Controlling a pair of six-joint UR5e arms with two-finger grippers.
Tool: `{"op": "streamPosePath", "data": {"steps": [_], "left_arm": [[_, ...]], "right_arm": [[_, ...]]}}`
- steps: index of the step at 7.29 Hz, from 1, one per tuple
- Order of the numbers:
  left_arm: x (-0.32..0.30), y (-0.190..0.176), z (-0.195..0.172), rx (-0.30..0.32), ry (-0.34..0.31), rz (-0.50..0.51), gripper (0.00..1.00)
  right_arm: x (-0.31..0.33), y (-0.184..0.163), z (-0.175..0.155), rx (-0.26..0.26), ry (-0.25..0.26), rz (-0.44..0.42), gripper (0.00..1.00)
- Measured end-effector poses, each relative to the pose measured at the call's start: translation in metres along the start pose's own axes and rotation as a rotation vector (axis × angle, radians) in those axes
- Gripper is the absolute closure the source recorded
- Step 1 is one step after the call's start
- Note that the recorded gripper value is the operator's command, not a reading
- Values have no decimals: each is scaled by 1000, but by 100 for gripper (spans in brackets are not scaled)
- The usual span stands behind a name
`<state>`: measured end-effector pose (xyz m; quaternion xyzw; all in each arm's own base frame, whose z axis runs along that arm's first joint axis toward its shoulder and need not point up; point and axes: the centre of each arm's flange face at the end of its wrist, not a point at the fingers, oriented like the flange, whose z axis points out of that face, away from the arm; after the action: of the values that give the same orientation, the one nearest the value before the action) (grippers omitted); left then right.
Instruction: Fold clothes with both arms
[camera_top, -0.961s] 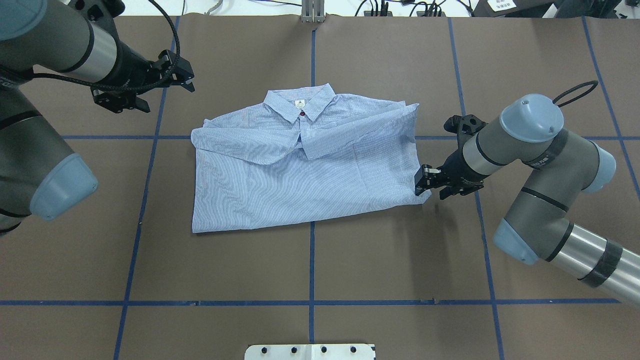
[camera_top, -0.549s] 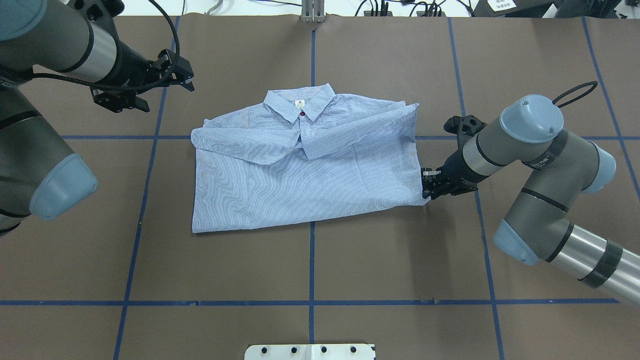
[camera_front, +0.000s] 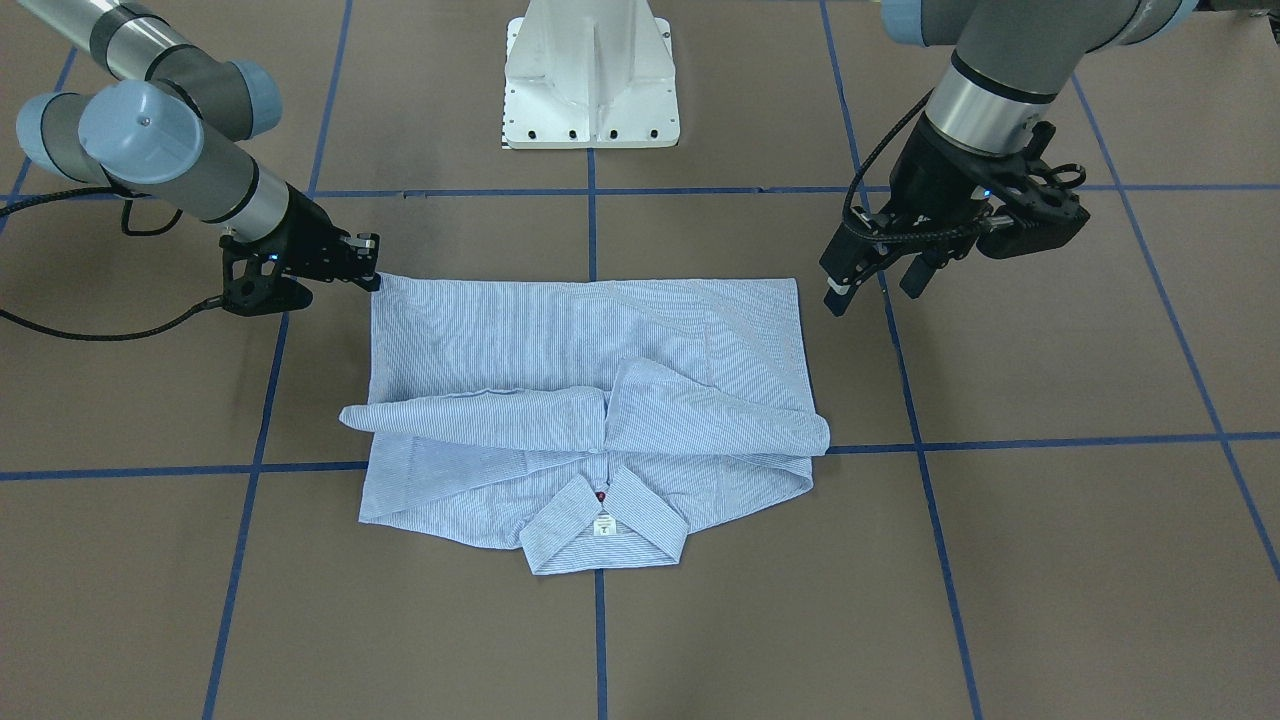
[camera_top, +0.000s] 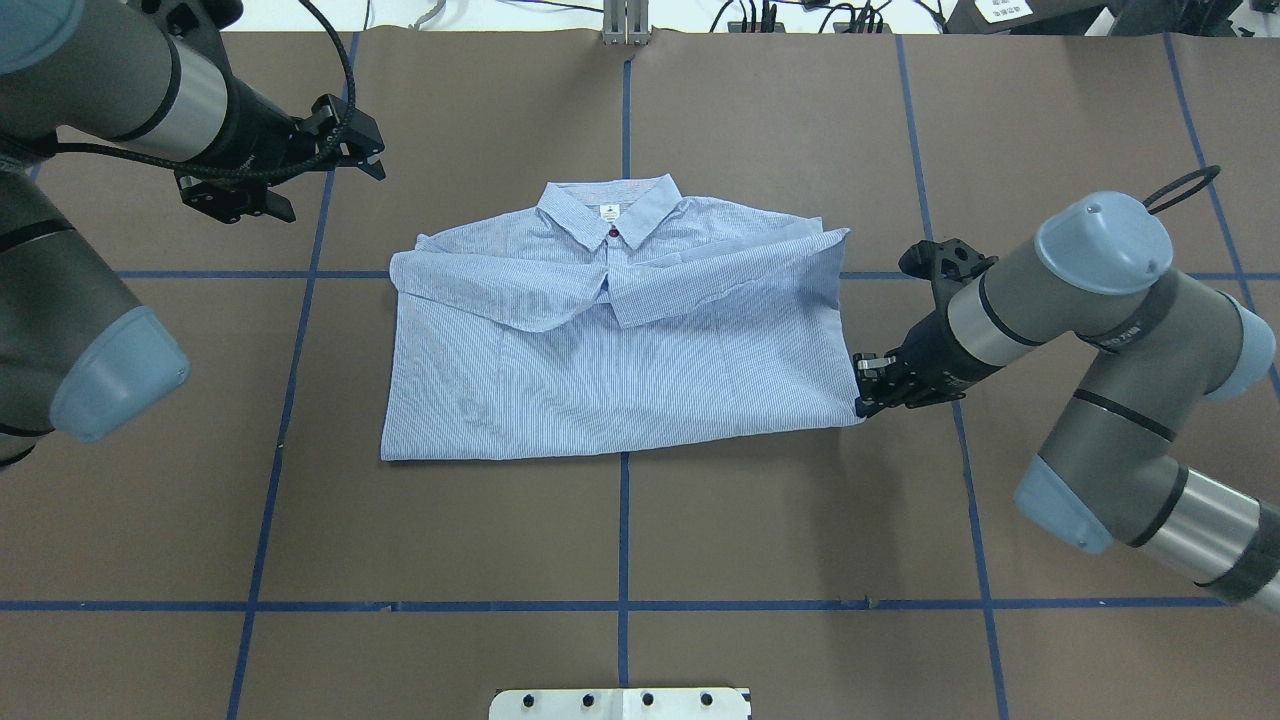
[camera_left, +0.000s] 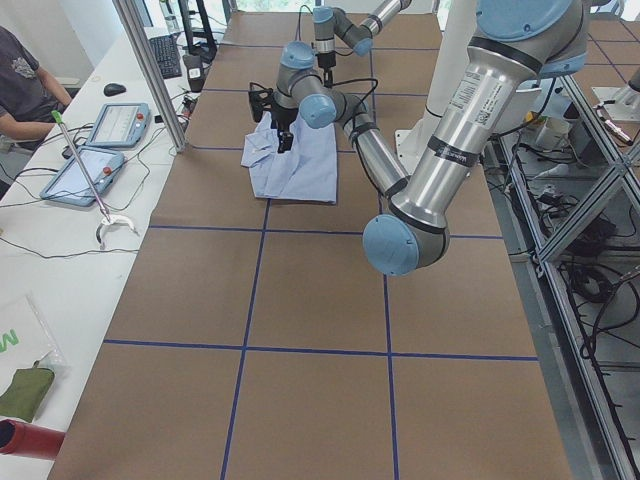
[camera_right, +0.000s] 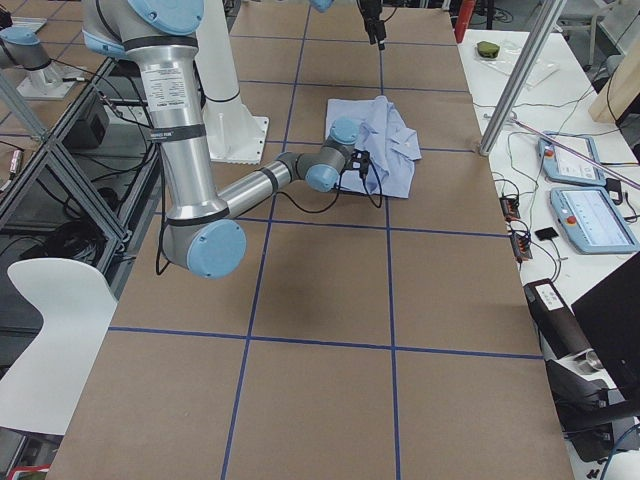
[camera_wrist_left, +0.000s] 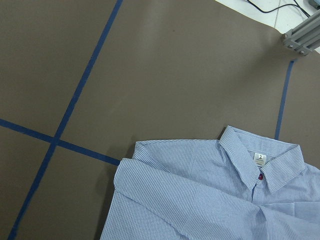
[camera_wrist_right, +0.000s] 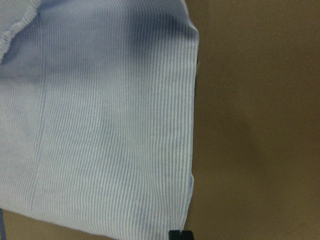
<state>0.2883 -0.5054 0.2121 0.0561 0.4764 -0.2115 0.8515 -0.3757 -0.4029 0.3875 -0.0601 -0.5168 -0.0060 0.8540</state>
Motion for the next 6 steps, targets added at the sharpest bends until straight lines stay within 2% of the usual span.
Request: {"op": "streamPosePath", "data": {"steps": [1, 3, 5, 6], "left_arm": [[0, 1, -2, 0, 0, -1, 0], [0, 1, -5, 2, 3, -1, 0], [0, 1, -6, 7, 2, -2, 0], [-1, 1, -6, 13, 1, -2, 0]], "right_arm": [[8, 28, -13, -31, -15, -17, 100], [32, 86, -32, -136, -82, -69, 100], [64, 136, -29, -250, -126, -106, 100], [69, 152, -25, -299, -132, -114, 23]]}}
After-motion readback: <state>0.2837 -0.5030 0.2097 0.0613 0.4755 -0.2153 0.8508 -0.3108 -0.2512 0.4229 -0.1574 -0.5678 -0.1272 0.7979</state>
